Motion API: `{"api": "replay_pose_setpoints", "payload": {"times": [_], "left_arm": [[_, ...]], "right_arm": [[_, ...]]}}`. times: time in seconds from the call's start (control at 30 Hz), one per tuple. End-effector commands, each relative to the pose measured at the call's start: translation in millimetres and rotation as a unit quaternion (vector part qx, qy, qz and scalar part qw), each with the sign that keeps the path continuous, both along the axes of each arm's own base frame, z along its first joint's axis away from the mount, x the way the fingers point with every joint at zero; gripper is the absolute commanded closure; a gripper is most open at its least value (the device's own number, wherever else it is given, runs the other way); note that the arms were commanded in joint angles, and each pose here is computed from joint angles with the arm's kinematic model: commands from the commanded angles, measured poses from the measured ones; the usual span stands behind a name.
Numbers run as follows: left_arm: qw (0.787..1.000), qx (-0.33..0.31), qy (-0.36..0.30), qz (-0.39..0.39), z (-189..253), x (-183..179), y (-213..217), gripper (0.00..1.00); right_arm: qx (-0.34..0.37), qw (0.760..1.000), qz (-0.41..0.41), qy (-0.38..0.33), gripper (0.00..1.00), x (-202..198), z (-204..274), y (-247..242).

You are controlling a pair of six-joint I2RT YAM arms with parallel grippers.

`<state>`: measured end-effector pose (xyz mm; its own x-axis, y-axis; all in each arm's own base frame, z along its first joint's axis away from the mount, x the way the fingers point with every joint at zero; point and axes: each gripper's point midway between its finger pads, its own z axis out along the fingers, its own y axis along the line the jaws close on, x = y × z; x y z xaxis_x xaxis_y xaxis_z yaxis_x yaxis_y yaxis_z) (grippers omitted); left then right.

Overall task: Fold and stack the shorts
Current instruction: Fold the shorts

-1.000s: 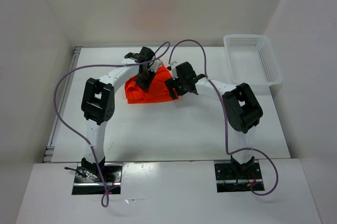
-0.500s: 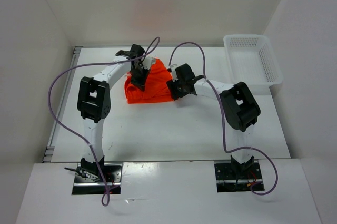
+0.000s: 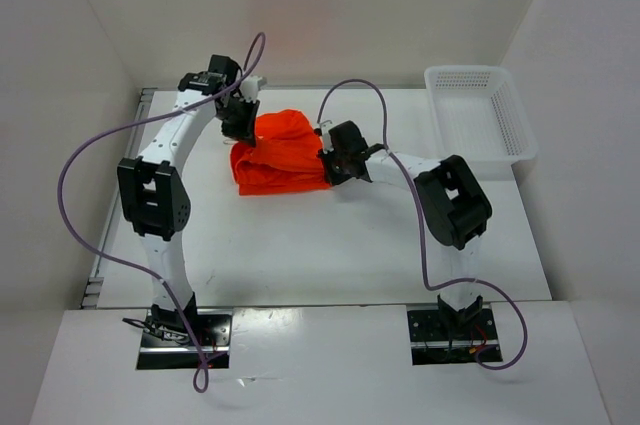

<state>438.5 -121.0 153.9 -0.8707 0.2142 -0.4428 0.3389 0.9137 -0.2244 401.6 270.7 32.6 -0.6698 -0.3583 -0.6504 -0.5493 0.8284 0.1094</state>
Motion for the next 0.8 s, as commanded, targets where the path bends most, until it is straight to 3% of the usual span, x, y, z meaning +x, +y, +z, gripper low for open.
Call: {"api": "replay_pose_setpoints", "payload": {"times": [0.0, 0.23, 0.4, 0.63, 0.77], "left_arm": [[0.999, 0.036, -0.002, 0.036, 20, -18, 35, 1.0], [0.996, 0.043, 0.028, 0.078, 10, -39, 73, 1.0], [0.996, 0.025, 0.01, 0.083, 14, -26, 76, 1.0], [0.993, 0.028, 0.056, 0.101, -20, -41, 92, 1.0], [0.996, -0.014, 0.068, 0.058, -18, -49, 55, 1.0]], "right_arm": [[0.001, 1.0, -0.005, -0.028, 1.0, 11, 15, 5], [-0.028, 0.993, -0.05, -0.102, 1.0, 29, 61, -4], [-0.088, 0.977, -0.094, -0.167, 1.0, 45, 89, -34], [-0.142, 0.975, 0.066, -0.159, 0.97, -15, 53, -10], [-0.126, 0.977, 0.106, -0.139, 0.89, -36, 45, 4]]}}
